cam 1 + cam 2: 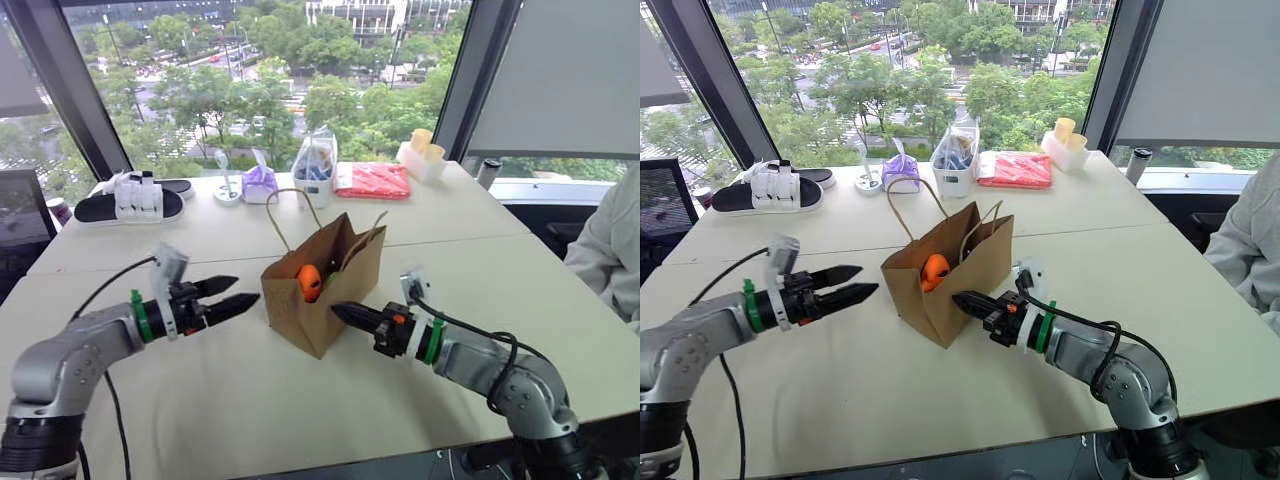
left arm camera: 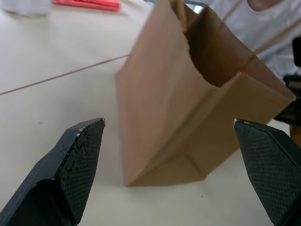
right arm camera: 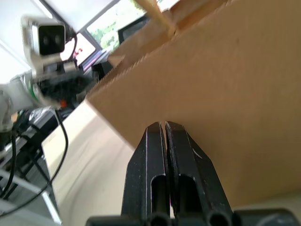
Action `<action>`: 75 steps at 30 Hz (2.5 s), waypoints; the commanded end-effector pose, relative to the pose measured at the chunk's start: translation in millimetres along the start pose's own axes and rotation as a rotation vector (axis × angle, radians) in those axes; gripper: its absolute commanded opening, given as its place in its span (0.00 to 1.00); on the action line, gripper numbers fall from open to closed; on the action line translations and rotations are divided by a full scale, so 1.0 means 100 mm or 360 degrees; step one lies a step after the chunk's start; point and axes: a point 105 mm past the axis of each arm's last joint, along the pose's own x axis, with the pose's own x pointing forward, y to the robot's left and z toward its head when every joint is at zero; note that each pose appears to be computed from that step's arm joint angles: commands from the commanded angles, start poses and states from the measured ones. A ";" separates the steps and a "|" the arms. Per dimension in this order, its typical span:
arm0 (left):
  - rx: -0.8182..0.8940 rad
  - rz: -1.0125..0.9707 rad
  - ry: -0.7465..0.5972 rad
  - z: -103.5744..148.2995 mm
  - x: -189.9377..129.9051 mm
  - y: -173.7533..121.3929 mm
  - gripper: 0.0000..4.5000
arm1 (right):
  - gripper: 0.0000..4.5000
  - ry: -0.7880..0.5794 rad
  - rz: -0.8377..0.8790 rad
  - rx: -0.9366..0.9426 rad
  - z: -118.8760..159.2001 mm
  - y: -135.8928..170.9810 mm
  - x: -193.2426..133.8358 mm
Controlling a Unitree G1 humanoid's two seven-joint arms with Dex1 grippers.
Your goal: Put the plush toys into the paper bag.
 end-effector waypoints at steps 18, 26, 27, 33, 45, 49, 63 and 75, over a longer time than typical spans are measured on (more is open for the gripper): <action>0.0149 -0.0213 -0.0023 -0.01 0.49 -0.55 1.00 | 0.02 -0.0033 0.0123 -0.0004 0.05 0.14 0.22; 0.0236 -0.0085 -0.0032 -0.11 0.59 -0.50 0.94 | 0.01 -0.0054 0.0119 -0.0003 0.08 0.14 0.21; 0.0242 -0.0078 -0.0041 -0.10 0.60 -0.49 0.88 | 0.00 -0.0058 0.0120 -0.0003 0.09 0.14 0.20; 0.0240 -0.0078 -0.0056 -0.11 0.66 -0.53 0.26 | 0.00 -0.0083 0.0158 0.0005 0.13 0.19 0.16; 0.0563 -0.0184 -0.0110 0.19 0.66 -0.46 0.02 | 0.00 -0.0171 0.0352 0.0172 0.24 0.37 -0.23; 0.0907 -0.0462 -0.0069 0.42 0.70 -0.49 0.02 | 0.00 -0.0142 0.0294 0.0167 0.23 0.25 -0.28; 0.1404 -0.0604 0.0101 0.67 0.97 0.03 0.02 | 0.00 -0.0167 0.0181 0.0139 0.15 0.18 -0.37; 0.1421 -0.0272 0.0157 0.60 0.90 0.54 0.02 | 0.00 -0.0163 0.0154 0.0153 0.14 0.17 -0.32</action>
